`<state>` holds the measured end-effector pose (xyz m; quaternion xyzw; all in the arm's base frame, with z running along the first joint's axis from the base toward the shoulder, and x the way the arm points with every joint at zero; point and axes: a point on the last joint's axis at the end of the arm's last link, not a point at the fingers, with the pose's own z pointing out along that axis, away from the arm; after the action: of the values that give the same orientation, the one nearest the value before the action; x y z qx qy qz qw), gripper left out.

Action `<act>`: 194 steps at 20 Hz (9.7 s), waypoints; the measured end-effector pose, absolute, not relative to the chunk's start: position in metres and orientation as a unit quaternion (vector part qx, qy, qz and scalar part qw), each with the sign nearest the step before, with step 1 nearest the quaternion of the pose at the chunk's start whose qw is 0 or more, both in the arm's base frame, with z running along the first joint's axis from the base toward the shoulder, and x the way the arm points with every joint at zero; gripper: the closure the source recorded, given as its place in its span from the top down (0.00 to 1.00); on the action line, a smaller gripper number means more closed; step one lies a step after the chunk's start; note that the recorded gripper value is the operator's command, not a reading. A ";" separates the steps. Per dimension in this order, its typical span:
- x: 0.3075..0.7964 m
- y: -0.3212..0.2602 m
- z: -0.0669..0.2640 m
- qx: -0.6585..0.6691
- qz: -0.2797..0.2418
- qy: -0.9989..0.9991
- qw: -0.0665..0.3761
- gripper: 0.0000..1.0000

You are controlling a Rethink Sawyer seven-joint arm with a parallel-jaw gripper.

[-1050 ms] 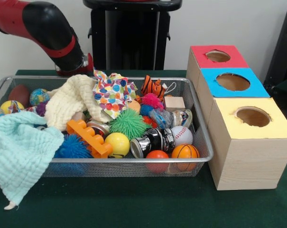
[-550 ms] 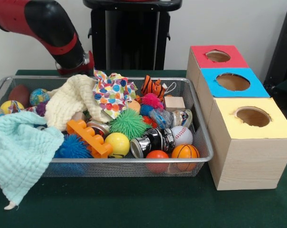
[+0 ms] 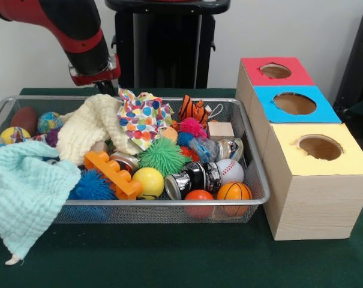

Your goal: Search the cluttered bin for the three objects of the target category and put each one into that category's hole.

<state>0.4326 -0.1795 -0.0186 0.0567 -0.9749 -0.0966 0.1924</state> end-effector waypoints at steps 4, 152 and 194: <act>0.450 -0.179 -0.001 0.067 -0.079 -0.979 0.175 0.00; 0.458 -0.173 0.000 0.081 -0.118 -0.971 0.190 1.00; 0.353 -0.123 -0.071 0.050 -0.185 -0.962 0.193 1.00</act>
<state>0.3535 -0.1226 -0.0706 0.0502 -0.9622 -0.1848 0.1935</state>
